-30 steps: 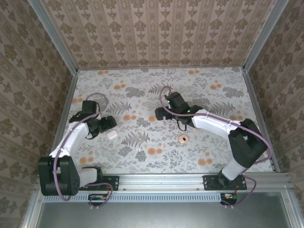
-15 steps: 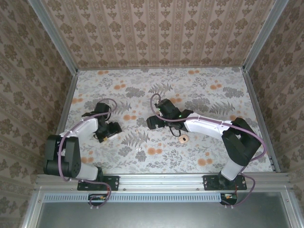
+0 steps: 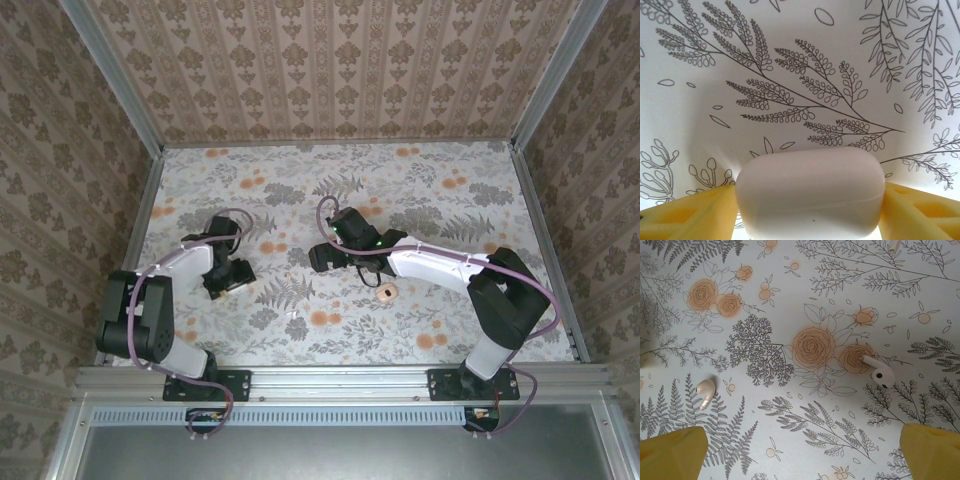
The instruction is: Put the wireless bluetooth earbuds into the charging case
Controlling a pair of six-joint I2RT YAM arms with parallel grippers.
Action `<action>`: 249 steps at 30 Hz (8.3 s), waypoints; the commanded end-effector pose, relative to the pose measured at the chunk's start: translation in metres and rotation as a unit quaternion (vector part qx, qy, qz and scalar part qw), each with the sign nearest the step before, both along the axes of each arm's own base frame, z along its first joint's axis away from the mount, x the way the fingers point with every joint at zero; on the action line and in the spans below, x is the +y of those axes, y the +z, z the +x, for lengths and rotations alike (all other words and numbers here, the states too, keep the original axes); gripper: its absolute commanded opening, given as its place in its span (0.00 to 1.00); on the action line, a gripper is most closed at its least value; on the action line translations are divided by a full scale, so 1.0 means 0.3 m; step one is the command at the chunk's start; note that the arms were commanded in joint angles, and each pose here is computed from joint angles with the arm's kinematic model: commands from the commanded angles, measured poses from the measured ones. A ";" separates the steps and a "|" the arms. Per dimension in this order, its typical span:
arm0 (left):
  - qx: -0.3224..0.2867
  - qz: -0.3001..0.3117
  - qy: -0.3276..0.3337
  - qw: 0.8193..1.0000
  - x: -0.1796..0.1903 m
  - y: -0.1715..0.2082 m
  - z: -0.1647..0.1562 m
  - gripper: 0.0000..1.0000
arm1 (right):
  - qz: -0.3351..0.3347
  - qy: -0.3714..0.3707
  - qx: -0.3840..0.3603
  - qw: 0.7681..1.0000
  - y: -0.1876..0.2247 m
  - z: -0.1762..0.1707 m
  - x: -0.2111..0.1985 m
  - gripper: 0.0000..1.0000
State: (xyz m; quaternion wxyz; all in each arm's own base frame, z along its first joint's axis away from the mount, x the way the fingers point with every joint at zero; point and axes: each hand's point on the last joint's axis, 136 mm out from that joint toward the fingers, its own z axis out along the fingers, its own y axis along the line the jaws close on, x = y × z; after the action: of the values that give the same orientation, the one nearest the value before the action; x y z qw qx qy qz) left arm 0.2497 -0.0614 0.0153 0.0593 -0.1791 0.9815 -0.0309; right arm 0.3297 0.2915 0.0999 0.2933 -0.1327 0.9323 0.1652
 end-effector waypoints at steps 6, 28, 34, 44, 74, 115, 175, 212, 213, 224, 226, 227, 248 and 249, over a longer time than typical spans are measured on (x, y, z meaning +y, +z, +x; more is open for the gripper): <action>-0.014 0.007 -0.084 0.996 -0.082 0.011 0.054 0.61 | 0.054 -0.060 0.055 0.995 -0.028 0.033 -0.060 1.00; -0.219 -0.060 -0.429 0.874 -0.688 0.313 0.236 0.52 | 0.239 -0.123 0.103 0.958 0.178 0.069 -0.406 0.85; -0.315 -0.113 -0.531 0.778 -0.899 0.476 0.181 0.53 | 0.286 -0.081 0.114 0.948 0.269 0.049 -0.366 0.84; -0.423 -0.168 -0.598 0.660 -0.975 0.636 0.044 0.50 | 0.337 -0.002 0.126 0.933 0.424 0.027 -0.246 0.81; -0.442 -0.141 -0.608 0.644 -0.937 0.675 0.028 0.51 | 0.246 0.079 0.208 0.943 0.372 -0.108 -0.082 0.35; -0.465 -0.372 -0.641 0.484 -0.763 0.997 -0.173 0.84 | 0.147 0.377 -0.059 0.913 0.658 -0.268 -0.089 0.03; -0.480 -0.494 -0.410 0.598 -0.768 1.221 0.026 0.08 | 0.421 0.176 -0.103 0.884 0.903 -0.049 -0.027 0.50; -0.468 -0.503 -0.454 0.567 -0.757 1.140 -0.014 0.50 | 0.405 0.251 -0.131 0.869 0.932 -0.138 -0.051 0.00; -0.468 -0.504 -0.455 0.566 -0.758 1.141 -0.015 0.48 | 0.406 0.253 -0.129 0.869 0.931 -0.140 -0.048 0.00; -0.476 -0.515 -0.458 0.546 -0.780 1.197 -0.024 0.46 | 0.397 0.257 -0.111 0.874 0.891 -0.141 -0.042 0.00; -0.472 -0.519 -0.461 0.544 -0.790 1.202 -0.028 0.46 | 0.398 0.259 -0.110 0.873 0.891 -0.143 -0.040 0.00; -0.471 -0.520 -0.462 0.542 -0.794 1.203 -0.030 0.45 | 0.398 0.258 -0.111 0.874 0.891 -0.140 -0.041 0.00; -0.508 -0.457 -0.544 0.487 -0.810 1.157 -0.119 0.05 | 0.386 0.222 -0.115 0.888 0.929 -0.077 -0.058 0.40; -0.511 -0.452 -0.548 0.484 -0.809 1.157 -0.123 0.04 | 0.386 0.219 -0.113 0.889 0.925 -0.070 -0.059 0.40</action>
State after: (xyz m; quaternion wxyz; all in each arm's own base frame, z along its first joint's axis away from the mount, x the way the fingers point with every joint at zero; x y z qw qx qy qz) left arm 0.2324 -0.3085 0.3471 0.3925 0.3827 0.5767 -0.6057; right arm 0.3007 0.2769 0.3674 0.3703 -0.2341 0.7003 0.5636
